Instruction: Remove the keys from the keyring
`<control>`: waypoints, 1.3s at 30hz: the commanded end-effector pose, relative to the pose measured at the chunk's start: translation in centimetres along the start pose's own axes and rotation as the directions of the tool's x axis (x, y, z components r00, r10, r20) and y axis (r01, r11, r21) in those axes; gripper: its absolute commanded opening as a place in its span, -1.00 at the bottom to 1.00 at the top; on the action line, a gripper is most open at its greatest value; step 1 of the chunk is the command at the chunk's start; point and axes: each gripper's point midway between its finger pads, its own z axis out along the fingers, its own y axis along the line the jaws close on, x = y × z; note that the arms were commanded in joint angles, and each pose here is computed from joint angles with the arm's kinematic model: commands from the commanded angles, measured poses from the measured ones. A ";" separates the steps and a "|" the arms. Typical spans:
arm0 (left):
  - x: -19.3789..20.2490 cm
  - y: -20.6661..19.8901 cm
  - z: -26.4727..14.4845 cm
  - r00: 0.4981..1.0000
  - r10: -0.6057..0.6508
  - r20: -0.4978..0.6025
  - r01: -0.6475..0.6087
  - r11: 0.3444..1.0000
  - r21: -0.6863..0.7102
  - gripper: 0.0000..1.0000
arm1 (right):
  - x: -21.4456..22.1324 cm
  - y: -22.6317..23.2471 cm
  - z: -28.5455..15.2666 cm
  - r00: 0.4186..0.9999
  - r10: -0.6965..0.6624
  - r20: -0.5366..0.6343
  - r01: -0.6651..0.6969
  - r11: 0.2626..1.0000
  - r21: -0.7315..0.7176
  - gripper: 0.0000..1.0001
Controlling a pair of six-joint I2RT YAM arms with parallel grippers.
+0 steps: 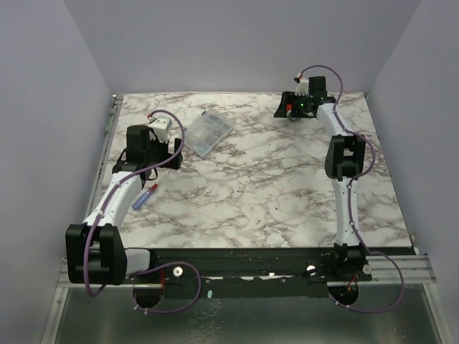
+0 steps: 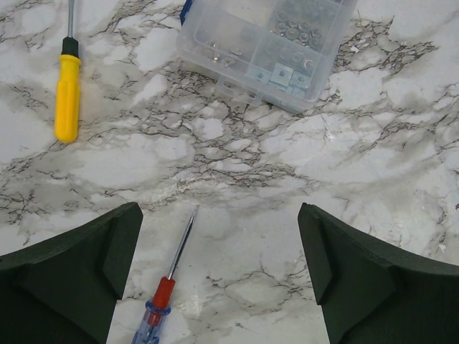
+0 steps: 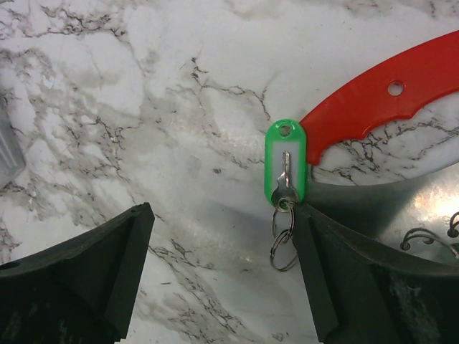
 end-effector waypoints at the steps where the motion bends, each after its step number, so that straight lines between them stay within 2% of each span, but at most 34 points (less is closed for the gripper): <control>1: -0.3 -0.5 -0.4 1.000 0.014 0.021 -0.015 1.000 0.025 0.98 | 6.2 0.4 0.2 0.971 0.148 -0.186 -0.155 0.988 -0.025 0.70; 9: -0.7 -0.7 -0.8 0.999 0.017 0.036 -0.018 0.999 0.034 0.98 | 11.4 3.9 -2.8 0.915 0.240 -0.324 -0.282 0.956 -0.087 0.52; 16: -0.8 -1.4 -0.8 0.999 0.013 0.039 -0.015 0.997 0.071 0.98 | 16.9 11.5 -6.8 0.885 0.212 -0.415 -0.321 0.922 -0.215 0.50; 20: -1.1 -2.3 -0.8 0.999 -0.001 0.040 -0.004 0.993 0.121 0.98 | 20.9 16.7 -8.7 0.864 0.155 -0.479 -0.326 0.897 -0.297 0.50; 24: -1.4 -3.7 -1.0 0.999 -0.009 0.048 -0.001 0.980 0.201 0.98 | 23.4 22.8 -11.0 0.865 0.000 -0.502 -0.251 0.866 -0.432 0.50; 25: -1.4 -4.1 -1.0 0.999 -0.012 0.048 0.001 0.975 0.222 0.97 | 23.9 24.4 -12.0 0.861 -0.025 -0.508 -0.261 0.835 -0.484 0.50; 28: -2.1 -4.9 -1.1 0.998 -0.027 0.053 0.012 0.963 0.269 0.98 | 22.4 27.3 -14.3 0.884 -0.087 -0.460 -0.236 0.766 -0.598 0.51; 29: -2.3 -5.2 -1.1 0.998 -0.033 0.055 0.015 0.958 0.287 0.98 | 21.7 27.5 -14.8 0.893 -0.116 -0.435 -0.200 0.763 -0.614 0.52; 32: -3.2 -6.8 -1.5 0.997 -0.028 0.072 -0.001 0.925 0.379 0.98 | 20.5 27.0 -15.8 0.913 -0.191 -0.361 -0.073 0.793 -0.605 0.52; 35: -3.8 -8.7 -2.0 0.996 -0.014 0.090 -0.030 0.885 0.465 0.98 | 20.2 26.3 -16.5 0.928 -0.204 -0.312 -0.005 0.830 -0.558 0.50; 39: -3.9 -11.2 -1.6 0.995 0.010 0.097 -0.058 0.863 0.501 0.98 | 18.9 23.7 -15.7 0.951 -0.199 -0.236 0.096 0.918 -0.385 0.33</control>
